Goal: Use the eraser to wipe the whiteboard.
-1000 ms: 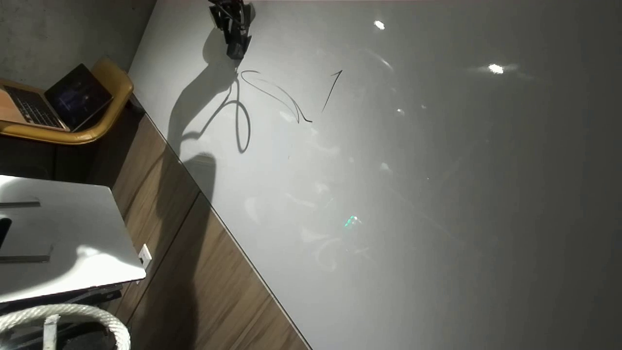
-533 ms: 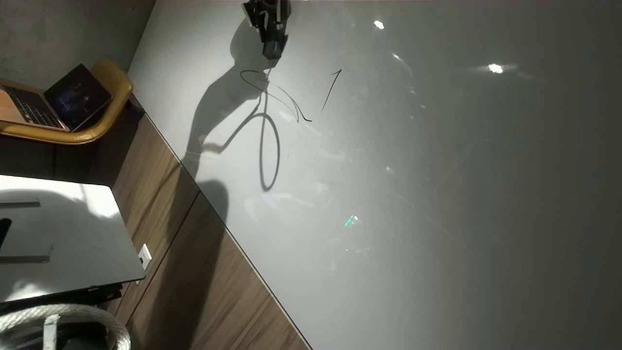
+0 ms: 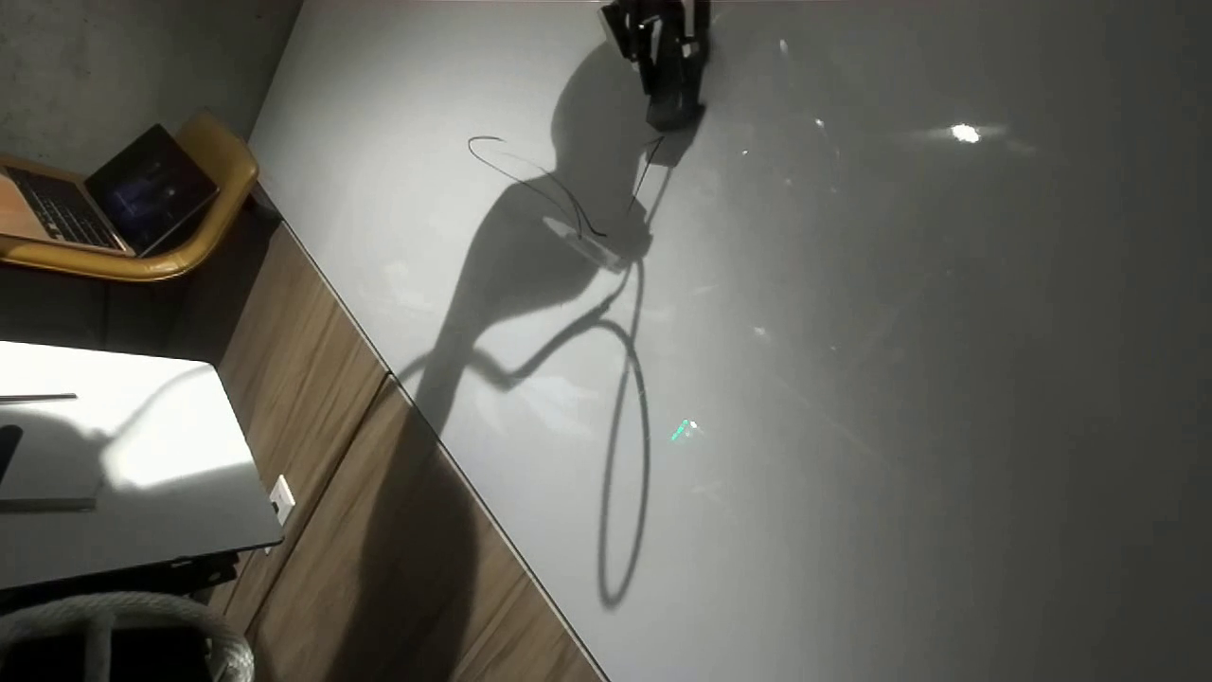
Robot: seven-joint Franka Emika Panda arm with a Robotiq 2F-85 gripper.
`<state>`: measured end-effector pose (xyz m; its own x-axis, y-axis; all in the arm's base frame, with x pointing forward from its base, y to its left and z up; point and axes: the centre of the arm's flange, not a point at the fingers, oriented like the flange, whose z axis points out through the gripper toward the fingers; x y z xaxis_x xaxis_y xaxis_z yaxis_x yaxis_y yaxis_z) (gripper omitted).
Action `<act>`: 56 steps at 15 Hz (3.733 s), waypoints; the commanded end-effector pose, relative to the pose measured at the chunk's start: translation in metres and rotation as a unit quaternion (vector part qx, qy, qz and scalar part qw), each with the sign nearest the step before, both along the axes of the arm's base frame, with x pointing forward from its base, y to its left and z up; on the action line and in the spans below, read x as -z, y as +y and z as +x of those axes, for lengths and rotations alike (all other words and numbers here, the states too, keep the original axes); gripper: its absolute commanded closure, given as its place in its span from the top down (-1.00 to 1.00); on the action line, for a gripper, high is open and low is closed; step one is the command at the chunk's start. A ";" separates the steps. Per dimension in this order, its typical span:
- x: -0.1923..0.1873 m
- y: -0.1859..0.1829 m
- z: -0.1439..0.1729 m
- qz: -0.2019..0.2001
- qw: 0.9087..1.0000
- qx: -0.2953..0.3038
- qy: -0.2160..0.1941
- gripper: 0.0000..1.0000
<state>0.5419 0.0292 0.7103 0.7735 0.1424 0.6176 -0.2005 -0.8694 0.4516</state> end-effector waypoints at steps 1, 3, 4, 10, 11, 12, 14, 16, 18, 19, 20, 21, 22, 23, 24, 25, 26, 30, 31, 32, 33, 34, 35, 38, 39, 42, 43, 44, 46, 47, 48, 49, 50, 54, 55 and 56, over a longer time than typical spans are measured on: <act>0.014 -0.083 -0.031 0.019 1.000 0.006 -0.020 -0.43; 0.030 -0.106 -0.039 0.034 0.999 0.011 -0.023 -0.43; 0.037 -0.105 -0.041 0.046 0.999 0.010 -0.026 -0.43; 0.062 -0.059 -0.042 0.096 0.994 -0.032 -0.029 -0.43; 0.061 -0.056 -0.039 0.096 0.994 -0.036 -0.028 -0.43; 0.058 -0.056 -0.036 0.093 0.994 -0.040 -0.027 -0.43; 0.050 -0.061 -0.029 0.090 0.995 -0.042 -0.030 -0.43; 0.038 -0.064 -0.020 0.081 0.995 -0.043 -0.033 -0.43; 0.027 -0.063 -0.010 0.076 0.995 -0.047 -0.039 -0.43; 0.024 -0.061 -0.005 0.076 0.995 -0.050 -0.042 -0.43; 0.022 -0.058 0.000 0.077 0.995 -0.052 -0.043 -0.43; 0.022 -0.056 0.006 0.077 0.995 -0.054 -0.044 -0.43; 0.023 -0.053 0.011 0.077 0.994 -0.057 -0.044 -0.43; 0.026 -0.052 0.015 0.078 0.994 -0.058 -0.042 -0.43; 0.028 -0.052 0.016 0.078 0.995 -0.056 -0.038 -0.43; 0.028 -0.051 0.016 0.078 0.995 -0.056 -0.036 -0.43; 0.029 -0.050 0.016 0.080 0.995 -0.057 -0.035 -0.43; 0.042 -0.035 0.014 0.088 0.994 -0.063 -0.029 -0.43; 0.049 -0.031 0.014 0.089 0.994 -0.065 -0.025 -0.43; 0.054 -0.029 0.013 0.090 0.994 -0.066 -0.021 -0.43; 0.061 -0.031 0.014 0.090 0.994 -0.066 -0.017 -0.43; 0.067 -0.033 0.015 0.091 0.994 -0.065 -0.012 -0.43; 0.073 -0.036 0.015 0.093 0.994 -0.064 -0.008 -0.43; 0.091 -0.050 0.015 0.101 0.993 -0.057 0.002 -0.43; 0.097 -0.055 0.015 0.103 0.993 -0.055 0.006 -0.43; 0.117 -0.071 0.014 0.113 0.992 -0.044 0.017 -0.43; 0.124 -0.076 0.013 0.117 0.992 -0.041 0.020 -0.43; 0.131 -0.080 0.013 0.120 0.992 -0.038 0.024 -0.43; 0.146 -0.083 0.013 0.123 0.991 -0.035 0.032 -0.43; 0.154 -0.081 0.013 0.123 0.991 -0.034 0.038 -0.43; 0.161 -0.077 0.014 0.123 0.991 -0.036 0.041 -0.43; 0.168 -0.072 0.015 0.123 0.991 -0.038 0.047 -0.43; 0.173 -0.066 0.016 0.123 0.990 -0.041 0.051 -0.43; 0.168 -0.036 0.026 0.121 0.989 -0.058 0.054 -0.43; 0.163 -0.030 0.028 0.121 0.989 -0.063 0.053 -0.43; 0.158 -0.023 0.030 0.121 0.989 -0.068 0.050 -0.43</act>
